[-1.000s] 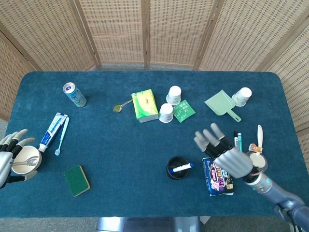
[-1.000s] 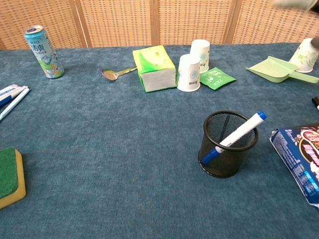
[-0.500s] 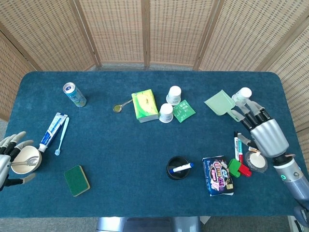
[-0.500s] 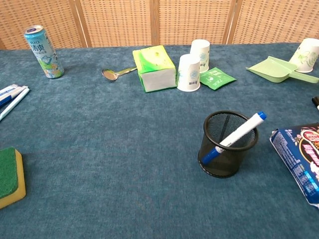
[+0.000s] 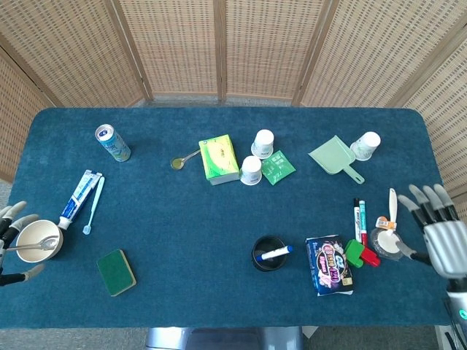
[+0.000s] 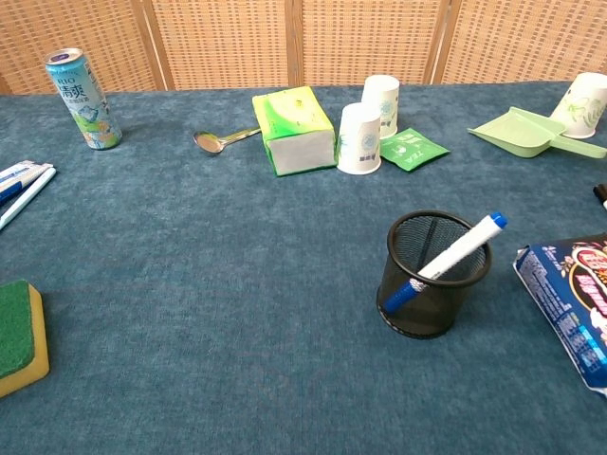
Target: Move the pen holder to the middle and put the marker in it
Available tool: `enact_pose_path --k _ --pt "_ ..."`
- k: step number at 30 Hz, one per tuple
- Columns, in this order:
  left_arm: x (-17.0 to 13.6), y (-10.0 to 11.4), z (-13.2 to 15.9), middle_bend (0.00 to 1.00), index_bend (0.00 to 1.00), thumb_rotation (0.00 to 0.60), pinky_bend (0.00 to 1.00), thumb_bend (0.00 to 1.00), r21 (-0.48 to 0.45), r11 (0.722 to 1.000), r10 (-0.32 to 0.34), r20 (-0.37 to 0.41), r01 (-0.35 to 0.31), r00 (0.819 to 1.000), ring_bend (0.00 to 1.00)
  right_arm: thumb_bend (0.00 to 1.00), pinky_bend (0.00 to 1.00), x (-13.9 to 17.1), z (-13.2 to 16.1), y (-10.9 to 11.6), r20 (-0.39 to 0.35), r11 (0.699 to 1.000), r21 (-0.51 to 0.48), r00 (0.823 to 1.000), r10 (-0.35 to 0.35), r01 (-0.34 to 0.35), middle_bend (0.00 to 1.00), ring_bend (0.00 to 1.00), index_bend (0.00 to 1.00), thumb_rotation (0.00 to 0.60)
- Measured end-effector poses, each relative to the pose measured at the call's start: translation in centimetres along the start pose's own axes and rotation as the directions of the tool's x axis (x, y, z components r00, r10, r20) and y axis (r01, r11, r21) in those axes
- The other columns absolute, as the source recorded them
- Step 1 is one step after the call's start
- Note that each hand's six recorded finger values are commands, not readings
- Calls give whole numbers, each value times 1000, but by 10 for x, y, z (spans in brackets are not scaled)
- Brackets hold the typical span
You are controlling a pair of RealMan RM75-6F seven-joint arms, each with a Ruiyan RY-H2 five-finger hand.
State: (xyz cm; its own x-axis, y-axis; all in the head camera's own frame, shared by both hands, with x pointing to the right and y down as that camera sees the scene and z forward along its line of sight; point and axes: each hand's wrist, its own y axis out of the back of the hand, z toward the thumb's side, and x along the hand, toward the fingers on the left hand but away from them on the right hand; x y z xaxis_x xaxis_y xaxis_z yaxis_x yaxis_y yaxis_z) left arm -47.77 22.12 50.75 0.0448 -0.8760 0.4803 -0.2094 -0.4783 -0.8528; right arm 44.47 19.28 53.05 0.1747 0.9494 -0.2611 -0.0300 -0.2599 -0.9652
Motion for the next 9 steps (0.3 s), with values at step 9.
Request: enact_pose_path --k 9 --pt "-8 -6 -6 0 187 600 60 93 -29 999 19 -6 -19 1000 0 55 0 44 -8 -3 143 998 46 989 38 -45 0 0 152 600"
